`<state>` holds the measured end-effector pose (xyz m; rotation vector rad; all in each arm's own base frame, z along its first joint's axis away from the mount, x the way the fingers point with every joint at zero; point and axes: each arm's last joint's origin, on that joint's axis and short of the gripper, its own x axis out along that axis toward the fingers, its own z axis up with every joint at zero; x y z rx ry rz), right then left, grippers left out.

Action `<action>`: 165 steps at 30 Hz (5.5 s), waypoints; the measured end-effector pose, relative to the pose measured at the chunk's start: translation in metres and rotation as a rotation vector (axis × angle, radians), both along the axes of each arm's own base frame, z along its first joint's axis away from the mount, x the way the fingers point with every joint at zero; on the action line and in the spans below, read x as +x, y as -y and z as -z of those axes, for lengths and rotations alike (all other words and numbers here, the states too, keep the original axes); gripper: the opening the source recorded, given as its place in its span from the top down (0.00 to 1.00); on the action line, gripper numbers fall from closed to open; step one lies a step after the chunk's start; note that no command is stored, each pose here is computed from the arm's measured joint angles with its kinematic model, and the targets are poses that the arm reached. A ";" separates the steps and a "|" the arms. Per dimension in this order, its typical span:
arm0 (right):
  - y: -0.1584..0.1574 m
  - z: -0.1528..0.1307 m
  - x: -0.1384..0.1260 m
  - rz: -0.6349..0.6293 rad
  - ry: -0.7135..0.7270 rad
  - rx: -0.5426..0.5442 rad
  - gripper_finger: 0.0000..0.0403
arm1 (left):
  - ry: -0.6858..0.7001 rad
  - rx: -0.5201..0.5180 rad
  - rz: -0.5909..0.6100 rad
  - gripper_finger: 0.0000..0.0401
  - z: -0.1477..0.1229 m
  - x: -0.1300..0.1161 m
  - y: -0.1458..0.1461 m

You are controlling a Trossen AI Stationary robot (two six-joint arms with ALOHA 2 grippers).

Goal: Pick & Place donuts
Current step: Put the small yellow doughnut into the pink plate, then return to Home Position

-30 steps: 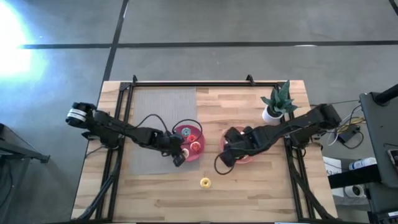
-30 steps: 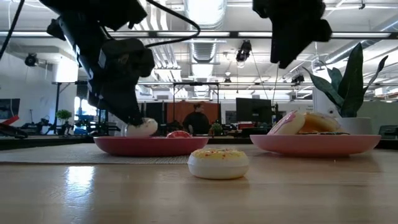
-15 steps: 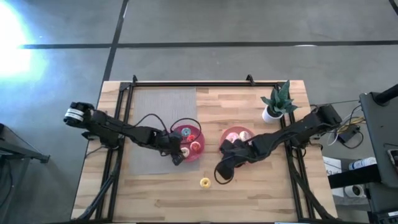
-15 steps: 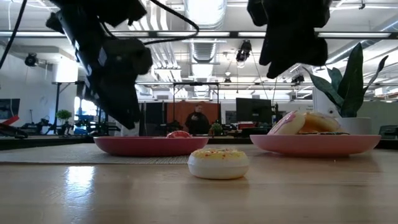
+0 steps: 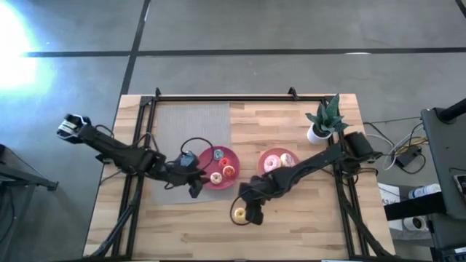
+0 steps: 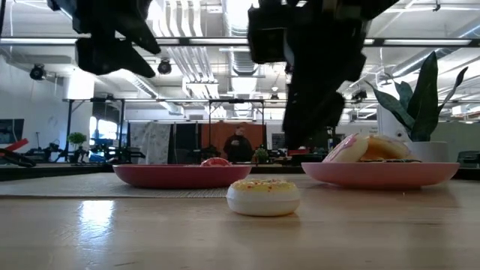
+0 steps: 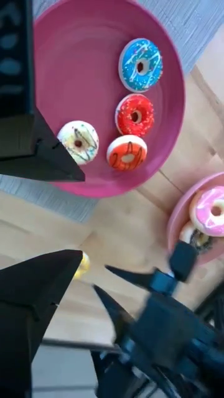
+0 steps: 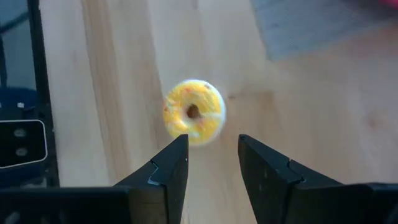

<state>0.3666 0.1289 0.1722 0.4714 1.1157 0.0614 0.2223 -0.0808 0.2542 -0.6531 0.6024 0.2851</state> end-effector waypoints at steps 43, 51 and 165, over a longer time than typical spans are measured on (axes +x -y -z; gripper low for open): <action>0.078 -0.028 0.049 0.100 0.239 -0.216 0.97 | -0.256 0.029 -0.061 0.59 0.020 -0.051 0.032; 0.138 -0.028 0.087 0.239 0.248 -0.148 0.97 | -0.164 0.003 -0.169 0.59 0.018 -0.066 0.044; 0.117 0.053 -0.241 0.202 0.566 -0.151 0.67 | 0.761 0.150 -0.022 0.59 0.075 -0.117 -0.080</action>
